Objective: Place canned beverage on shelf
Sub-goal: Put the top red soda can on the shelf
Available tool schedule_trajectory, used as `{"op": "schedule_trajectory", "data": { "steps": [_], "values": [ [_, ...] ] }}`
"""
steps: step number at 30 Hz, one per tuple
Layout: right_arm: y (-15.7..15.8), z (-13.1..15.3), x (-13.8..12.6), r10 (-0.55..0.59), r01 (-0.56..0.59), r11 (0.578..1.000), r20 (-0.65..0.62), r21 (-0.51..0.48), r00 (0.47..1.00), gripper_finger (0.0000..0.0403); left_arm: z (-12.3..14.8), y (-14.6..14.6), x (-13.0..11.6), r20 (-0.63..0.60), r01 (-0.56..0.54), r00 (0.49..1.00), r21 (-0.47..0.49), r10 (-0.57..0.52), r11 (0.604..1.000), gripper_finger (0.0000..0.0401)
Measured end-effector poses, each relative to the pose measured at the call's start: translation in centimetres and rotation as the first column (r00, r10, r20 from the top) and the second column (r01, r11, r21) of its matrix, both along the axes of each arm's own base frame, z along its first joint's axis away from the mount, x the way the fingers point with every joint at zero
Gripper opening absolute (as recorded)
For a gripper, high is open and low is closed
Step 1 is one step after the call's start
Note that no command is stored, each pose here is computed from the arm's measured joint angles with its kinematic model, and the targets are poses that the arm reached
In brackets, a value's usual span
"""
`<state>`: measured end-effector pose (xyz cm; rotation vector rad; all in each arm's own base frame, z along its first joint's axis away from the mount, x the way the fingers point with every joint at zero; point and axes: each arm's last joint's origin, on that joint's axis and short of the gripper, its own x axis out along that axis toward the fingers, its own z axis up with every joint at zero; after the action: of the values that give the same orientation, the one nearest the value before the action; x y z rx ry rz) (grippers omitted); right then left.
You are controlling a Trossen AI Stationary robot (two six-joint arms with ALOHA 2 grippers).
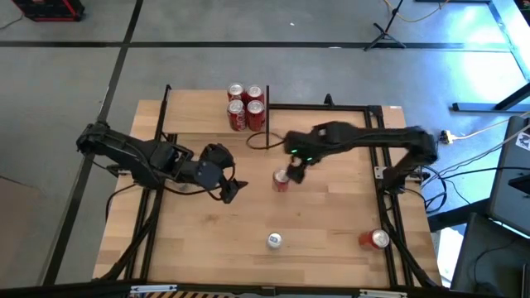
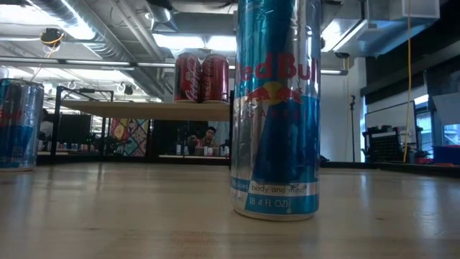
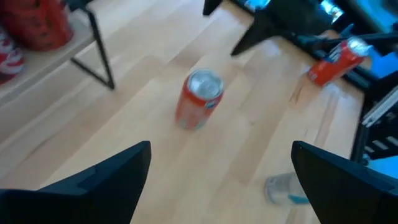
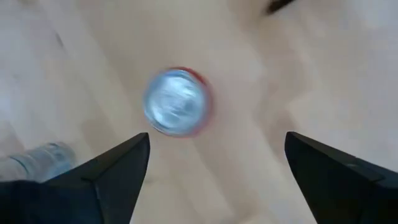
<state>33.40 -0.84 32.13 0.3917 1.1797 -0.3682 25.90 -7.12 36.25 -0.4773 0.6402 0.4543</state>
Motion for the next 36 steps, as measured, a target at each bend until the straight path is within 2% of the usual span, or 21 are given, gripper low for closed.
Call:
{"op": "schedule_trajectory", "data": {
  "steps": [2, 6, 12, 18, 22, 26, 32, 36],
  "values": [
    [-0.1, 1.3, -2.3, -0.003, 0.003, 0.999, 0.019, -0.045, 1.0, 0.0356, 0.1, 0.1, 0.8, 0.039, -0.003, 0.999, 0.003, 0.003, 1.0, 0.0377],
    [0.3, 2.6, -7.0, -0.001, 0.009, 0.997, 0.111, -0.074, 0.994, 0.0348, -0.8, 0.3, 2.9, 0.074, -0.028, 0.997, -0.021, 0.03, 0.999, 0.0377],
    [0.4, 1.1, -14.3, -0.036, 0.046, 0.998, 0.192, -0.047, 0.981, 0.0335, -3.0, 0.8, 7.4, 0.072, -0.149, 0.985, -0.123, 0.159, 0.981, 0.0374],
    [0.4, -0.1, -19.9, -0.059, 0.064, 0.998, 0.281, -0.006, 0.958, 0.0331, -3.0, 1.6, 12.3, 0.034, -0.267, 0.961, -0.174, 0.276, 0.948, 0.0367],
    [0.4, -0.1, -21.9, -0.061, 0.066, 0.998, 0.345, -0.002, 0.937, 0.0332, -3.3, 2.9, 14.6, -0.033, -0.352, 0.936, -0.161, 0.351, 0.922, 0.0367],
    [0.4, 0.3, -23.2, -0.056, 0.062, 0.998, 0.39, -0.003, 0.919, 0.0332, -5.0, 4.4, 15.9, -0.115, -0.43, 0.902, -0.157, 0.416, 0.889, 0.0367],
    [0.4, 0.6, -24.1, -0.036, 0.047, 0.999, 0.422, -0.016, 0.906, 0.0332, -8.3, 5.2, 17.6, -0.218, -0.466, 0.88, -0.223, 0.422, 0.856, 0.0367],
    [0.4, 0.6, -24.1, -0.007, 0.025, 0.999, 0.418, -0.038, 0.908, 0.0332, -9.6, 5.1, 18.1, -0.245, -0.488, 0.866, -0.23, 0.435, 0.842, 0.0366]
  ]
}}
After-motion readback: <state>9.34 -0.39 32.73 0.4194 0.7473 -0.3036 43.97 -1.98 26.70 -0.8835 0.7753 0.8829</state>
